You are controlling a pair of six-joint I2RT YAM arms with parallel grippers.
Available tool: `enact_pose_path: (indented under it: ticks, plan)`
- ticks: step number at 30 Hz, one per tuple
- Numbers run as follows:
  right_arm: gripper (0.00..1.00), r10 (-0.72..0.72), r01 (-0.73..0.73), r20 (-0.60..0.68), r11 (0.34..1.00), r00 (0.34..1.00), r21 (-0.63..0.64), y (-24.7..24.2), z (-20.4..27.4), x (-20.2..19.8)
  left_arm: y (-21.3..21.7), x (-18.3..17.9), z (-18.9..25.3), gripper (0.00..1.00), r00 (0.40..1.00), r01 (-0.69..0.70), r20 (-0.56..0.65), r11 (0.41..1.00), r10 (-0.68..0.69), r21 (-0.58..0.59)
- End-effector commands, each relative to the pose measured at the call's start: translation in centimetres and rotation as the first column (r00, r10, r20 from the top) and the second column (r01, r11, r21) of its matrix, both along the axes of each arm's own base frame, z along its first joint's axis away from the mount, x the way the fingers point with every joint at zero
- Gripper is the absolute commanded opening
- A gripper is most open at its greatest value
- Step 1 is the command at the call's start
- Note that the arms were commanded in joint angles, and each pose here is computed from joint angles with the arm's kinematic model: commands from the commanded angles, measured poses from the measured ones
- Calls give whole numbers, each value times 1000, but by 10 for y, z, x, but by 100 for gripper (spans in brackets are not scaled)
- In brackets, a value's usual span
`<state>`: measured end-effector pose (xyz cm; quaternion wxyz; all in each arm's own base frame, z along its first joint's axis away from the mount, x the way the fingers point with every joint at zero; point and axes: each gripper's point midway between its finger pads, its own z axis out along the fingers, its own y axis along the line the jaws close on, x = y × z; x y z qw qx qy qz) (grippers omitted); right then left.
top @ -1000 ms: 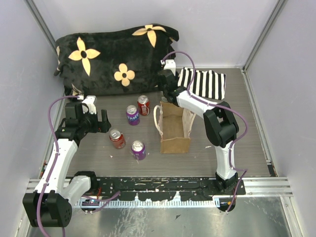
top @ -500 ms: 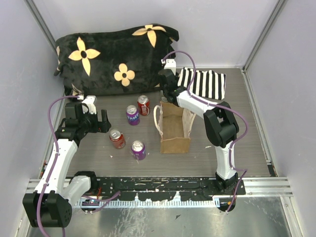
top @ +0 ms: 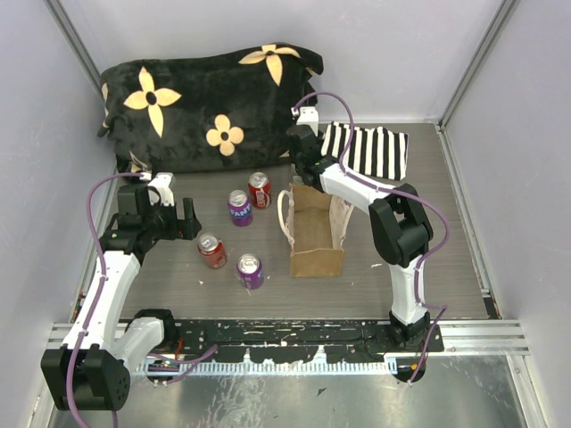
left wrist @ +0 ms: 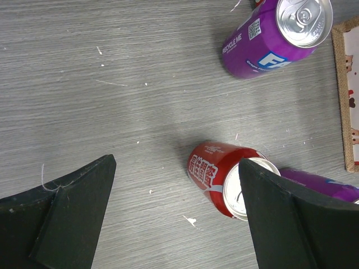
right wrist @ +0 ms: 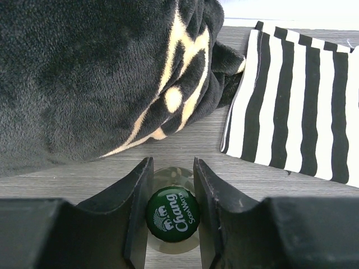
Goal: Place the beverage into the canvas bag
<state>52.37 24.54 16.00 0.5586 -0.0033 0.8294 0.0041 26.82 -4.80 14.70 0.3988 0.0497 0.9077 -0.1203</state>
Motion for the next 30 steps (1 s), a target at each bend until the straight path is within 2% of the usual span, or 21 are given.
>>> enact_pose_path:
  ticks: [1,19,30]
  plan:
    - [1,-31,11,212,995,977,95,-7,109,4,-3,4,7,98,999,-3,33,1000,3,-25]
    - [1,-35,-7,299,990,954,141,-14,157,-8,-3,2,11,98,999,-6,41,1000,7,-29]
    - [1,-16,-35,339,989,941,145,-21,204,-23,-4,1,11,98,999,-10,41,999,11,-39]
